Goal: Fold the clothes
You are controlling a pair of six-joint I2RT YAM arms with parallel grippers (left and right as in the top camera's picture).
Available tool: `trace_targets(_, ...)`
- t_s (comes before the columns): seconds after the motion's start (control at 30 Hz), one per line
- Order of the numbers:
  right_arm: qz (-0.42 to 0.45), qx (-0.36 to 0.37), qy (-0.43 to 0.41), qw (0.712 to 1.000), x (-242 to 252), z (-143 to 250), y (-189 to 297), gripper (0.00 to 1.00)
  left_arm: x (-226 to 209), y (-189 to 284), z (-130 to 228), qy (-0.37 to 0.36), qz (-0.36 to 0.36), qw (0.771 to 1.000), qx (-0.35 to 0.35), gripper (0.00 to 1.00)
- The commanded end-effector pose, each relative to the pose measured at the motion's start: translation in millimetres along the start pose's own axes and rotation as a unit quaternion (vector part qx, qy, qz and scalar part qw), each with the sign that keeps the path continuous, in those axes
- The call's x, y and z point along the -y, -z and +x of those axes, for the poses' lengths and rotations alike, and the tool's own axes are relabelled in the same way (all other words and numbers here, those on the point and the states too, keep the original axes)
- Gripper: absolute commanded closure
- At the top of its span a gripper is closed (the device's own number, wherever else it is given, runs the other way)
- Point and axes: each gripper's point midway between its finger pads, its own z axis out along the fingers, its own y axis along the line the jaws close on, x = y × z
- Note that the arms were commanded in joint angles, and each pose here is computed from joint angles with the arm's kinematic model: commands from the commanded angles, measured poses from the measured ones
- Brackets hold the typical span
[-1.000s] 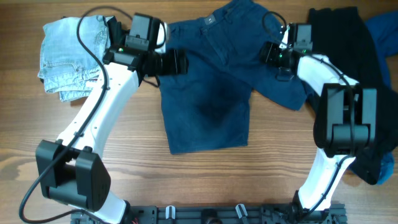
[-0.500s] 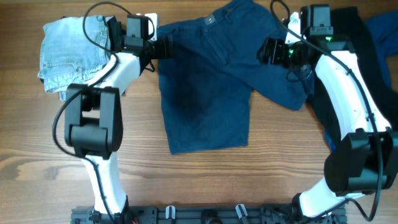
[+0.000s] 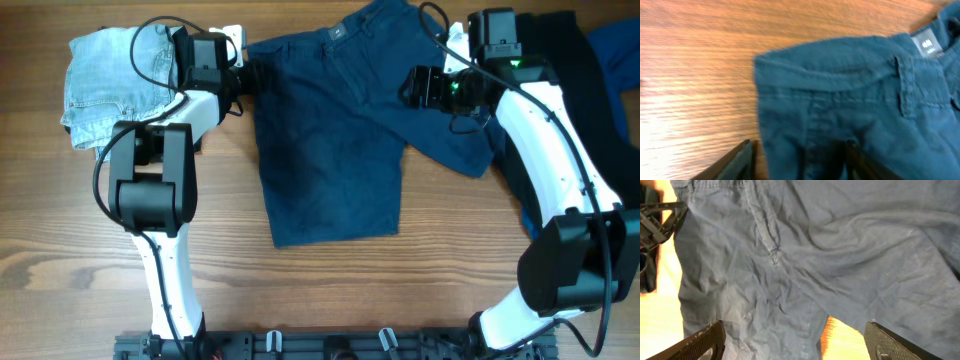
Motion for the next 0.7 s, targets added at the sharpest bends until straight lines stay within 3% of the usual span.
trace_targets(0.0, -0.014, -0.007, 0.015, 1.000, -12, 5, 6, 0.11, 23, -10, 21, 0.038, 0.062, 0.997, -0.034, 0.87)
trace_targets(0.03, -0.014, -0.008, 0.014, 1.000, -13, 6, 9, 0.11, 26, -9, 19, 0.056, 0.069, 0.995, -0.037, 0.95)
trace_targets(0.07, -0.013, -0.007, 0.014, 1.000, -13, 7, 12, 0.11, 25, -6, 16, 0.075, 0.069, 0.994, -0.036, 0.96)
trace_targets(0.2, -0.002, -0.047, -0.003, 0.999, -11, 32, 24, 0.10, 21, 29, -11, 0.087, 0.045, 0.995, -0.028, 0.96)
trace_targets(0.33, 0.010, -0.103, -0.041, 0.994, -2, 64, 17, 0.10, 9, 78, -27, 0.102, -0.027, 0.994, -0.035, 0.96)
trace_targets(0.53, 0.066, -0.142, -0.090, 0.984, 24, 99, -1, 0.07, -13, 165, -15, 0.144, -0.180, 0.970, -0.075, 0.96)
trace_targets(0.67, 0.073, -0.145, -0.106, 0.981, 33, 113, -16, 0.07, -10, 197, 7, 0.181, -0.208, 0.954, -0.116, 0.96)
